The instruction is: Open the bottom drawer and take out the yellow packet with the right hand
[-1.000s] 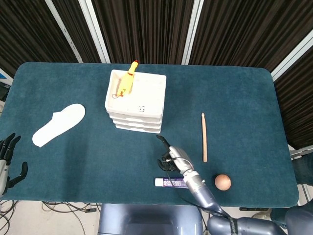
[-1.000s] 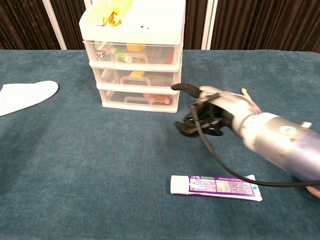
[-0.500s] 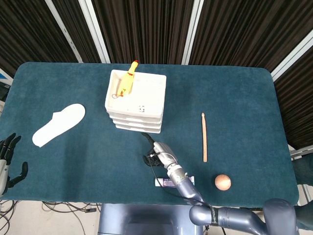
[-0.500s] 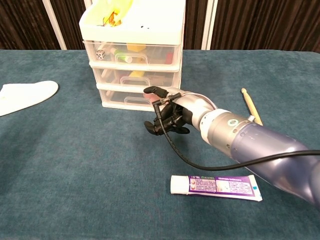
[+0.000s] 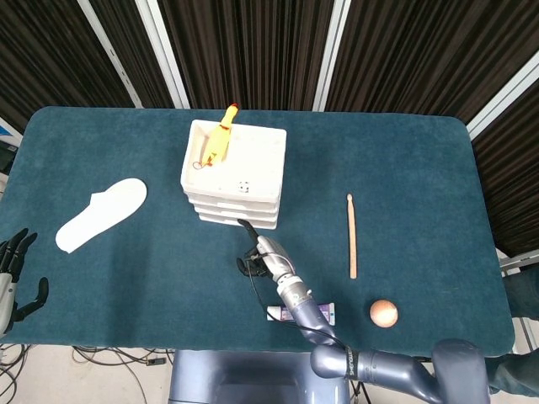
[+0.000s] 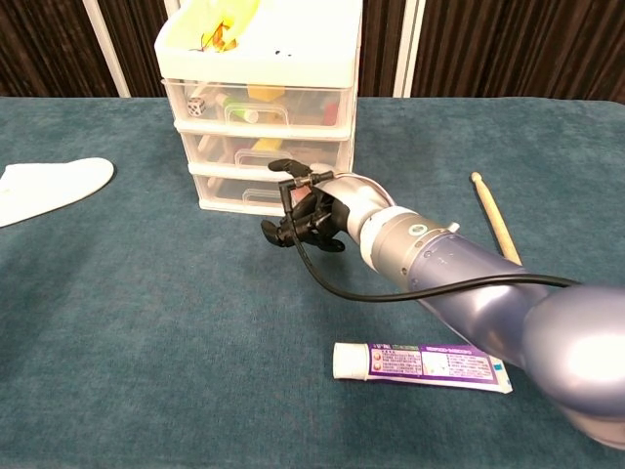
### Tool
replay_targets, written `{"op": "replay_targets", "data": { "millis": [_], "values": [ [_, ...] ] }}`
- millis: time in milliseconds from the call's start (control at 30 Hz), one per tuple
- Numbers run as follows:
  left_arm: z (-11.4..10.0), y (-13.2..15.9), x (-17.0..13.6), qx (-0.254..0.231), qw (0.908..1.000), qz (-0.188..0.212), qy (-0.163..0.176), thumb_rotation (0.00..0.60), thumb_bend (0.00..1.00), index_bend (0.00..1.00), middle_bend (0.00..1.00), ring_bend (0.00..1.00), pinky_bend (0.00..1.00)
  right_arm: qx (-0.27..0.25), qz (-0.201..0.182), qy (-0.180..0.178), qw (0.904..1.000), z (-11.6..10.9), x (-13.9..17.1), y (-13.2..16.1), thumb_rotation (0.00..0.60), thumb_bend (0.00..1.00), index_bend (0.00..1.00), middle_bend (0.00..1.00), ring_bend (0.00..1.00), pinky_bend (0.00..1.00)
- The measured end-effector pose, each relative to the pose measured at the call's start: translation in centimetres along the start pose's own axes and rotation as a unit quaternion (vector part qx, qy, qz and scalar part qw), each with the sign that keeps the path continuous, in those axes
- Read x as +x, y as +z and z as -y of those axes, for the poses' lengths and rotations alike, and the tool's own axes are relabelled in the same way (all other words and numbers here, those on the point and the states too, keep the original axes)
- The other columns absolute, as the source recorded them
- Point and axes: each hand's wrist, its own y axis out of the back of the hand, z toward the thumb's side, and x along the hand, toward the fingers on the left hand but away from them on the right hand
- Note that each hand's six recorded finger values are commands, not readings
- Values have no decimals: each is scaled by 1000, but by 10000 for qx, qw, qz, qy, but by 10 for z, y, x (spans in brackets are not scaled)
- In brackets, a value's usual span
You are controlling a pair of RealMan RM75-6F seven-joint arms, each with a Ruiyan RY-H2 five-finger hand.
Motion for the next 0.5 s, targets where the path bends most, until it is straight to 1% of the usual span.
{"op": "replay_targets", "data": {
  "millis": [133, 267, 500],
  "values": [
    [-1, -1, 0, -12, 10000, -29, 4, 600, 511, 26, 0, 0, 0, -180, -55, -94, 9998, 4, -4, 0, 600, 529, 0, 922, 909, 967],
    [-1, -1, 1, -19, 10000, -38, -1, 600, 511, 26, 0, 0, 0, -416, -73, -90, 9991, 10, -8, 2, 600, 531, 0, 925, 913, 967],
    [-1, -2, 1, -36, 10000, -49, -13, 600, 512, 27, 0, 0, 0, -563, -59, -40, 9984, 19, -12, 2, 600, 531, 0, 928, 915, 967]
  ]
}}
